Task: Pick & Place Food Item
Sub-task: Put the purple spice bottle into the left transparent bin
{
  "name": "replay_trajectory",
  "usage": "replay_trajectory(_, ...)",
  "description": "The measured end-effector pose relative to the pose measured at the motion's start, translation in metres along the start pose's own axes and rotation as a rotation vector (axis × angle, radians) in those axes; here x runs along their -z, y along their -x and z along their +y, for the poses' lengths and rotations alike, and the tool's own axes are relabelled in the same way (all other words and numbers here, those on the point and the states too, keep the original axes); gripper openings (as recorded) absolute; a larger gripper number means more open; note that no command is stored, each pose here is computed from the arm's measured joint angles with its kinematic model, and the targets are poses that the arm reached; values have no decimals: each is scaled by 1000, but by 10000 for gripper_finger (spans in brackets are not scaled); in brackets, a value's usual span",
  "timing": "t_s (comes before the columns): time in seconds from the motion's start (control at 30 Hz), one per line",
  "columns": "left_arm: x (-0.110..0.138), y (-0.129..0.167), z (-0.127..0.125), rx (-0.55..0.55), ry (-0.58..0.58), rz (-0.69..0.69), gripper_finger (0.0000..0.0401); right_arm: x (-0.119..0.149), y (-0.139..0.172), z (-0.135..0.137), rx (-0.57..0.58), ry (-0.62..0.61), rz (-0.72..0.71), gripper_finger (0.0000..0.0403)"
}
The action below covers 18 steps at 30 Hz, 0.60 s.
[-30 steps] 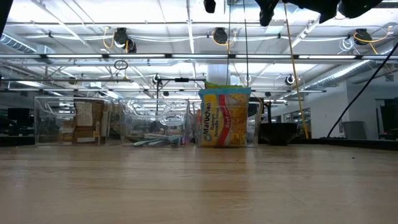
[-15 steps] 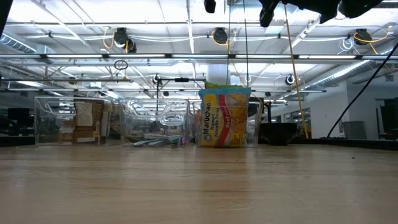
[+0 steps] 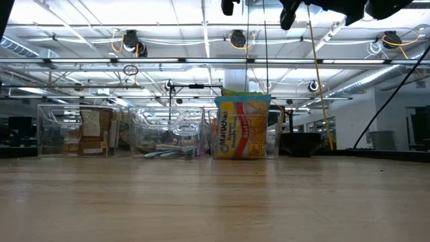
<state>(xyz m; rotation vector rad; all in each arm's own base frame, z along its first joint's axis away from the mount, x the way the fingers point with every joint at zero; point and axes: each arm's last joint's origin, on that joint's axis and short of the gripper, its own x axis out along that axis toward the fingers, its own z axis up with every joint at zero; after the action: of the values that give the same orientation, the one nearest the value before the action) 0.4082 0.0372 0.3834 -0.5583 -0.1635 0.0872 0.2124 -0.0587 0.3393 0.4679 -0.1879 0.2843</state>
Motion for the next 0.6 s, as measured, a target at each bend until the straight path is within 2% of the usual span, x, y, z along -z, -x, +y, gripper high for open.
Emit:
replay_trajectory(0.3, -9, 1, 4, 81, 0, 4, 325, 2, 1, -1, -56, -34, 67, 163)
replay_trajectory(0.6, -14, 3, 9, 141, 75, 52, 326, 12, 2, -4, -75, -121, 190, 163)
